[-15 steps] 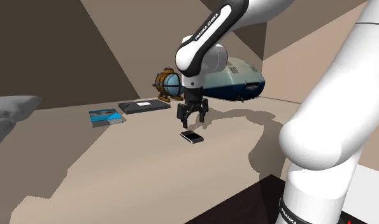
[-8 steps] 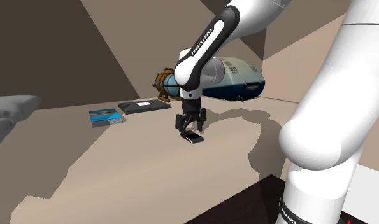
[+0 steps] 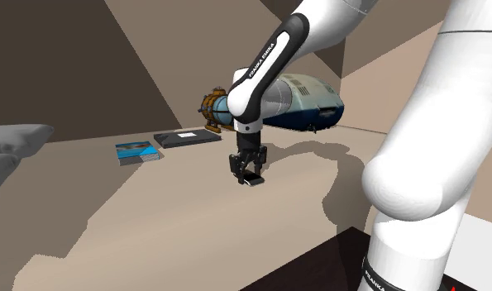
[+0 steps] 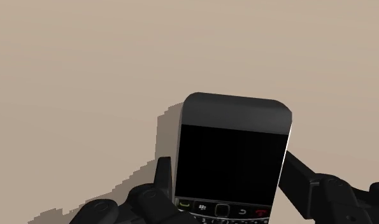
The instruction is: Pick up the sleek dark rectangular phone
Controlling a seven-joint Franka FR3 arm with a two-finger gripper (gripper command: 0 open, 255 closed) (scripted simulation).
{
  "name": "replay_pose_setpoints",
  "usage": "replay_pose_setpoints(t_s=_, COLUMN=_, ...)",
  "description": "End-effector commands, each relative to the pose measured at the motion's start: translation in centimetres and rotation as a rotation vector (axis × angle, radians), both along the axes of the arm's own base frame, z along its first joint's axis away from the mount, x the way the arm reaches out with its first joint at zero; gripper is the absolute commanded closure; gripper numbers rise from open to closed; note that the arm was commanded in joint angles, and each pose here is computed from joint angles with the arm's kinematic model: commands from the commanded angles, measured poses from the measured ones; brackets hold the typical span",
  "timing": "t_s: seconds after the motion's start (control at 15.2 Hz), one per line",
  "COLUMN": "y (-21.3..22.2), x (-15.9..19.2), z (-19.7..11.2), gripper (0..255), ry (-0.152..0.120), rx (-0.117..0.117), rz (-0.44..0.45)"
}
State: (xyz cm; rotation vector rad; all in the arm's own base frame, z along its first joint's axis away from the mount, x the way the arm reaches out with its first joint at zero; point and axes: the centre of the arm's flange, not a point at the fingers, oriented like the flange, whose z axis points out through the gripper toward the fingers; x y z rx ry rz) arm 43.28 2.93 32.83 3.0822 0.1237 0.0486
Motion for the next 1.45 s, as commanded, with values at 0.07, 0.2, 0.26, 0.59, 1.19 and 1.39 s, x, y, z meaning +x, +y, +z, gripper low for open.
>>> replay_pose_setpoints(t_s=0.07, y=0.0, x=0.0, z=-0.1, gripper=255, ry=0.002, rx=0.0, rz=0.0)
replay_pose_setpoints(t_s=0.2, y=0.0, x=-0.1, z=-0.2, gripper=255, ry=0.002, rx=0.0, rz=0.0)
replay_pose_setpoints(t_s=0.26, y=0.0, x=0.0, z=-0.1, gripper=255, ry=0.002, rx=0.0, rz=0.0)
replay_pose_setpoints(t_s=0.59, y=0.0, x=0.0, z=2.6, gripper=255, ry=0.002, rx=0.0, rz=0.0)
replay_pose_setpoints(t_s=1.19, y=0.0, x=0.0, z=7.3, gripper=255, ry=0.002, rx=0.0, rz=0.0)
replay_pose_setpoints(t_s=1.39, y=0.0, x=0.0, z=7.9, gripper=255, ry=0.002, rx=0.0, rz=0.0)
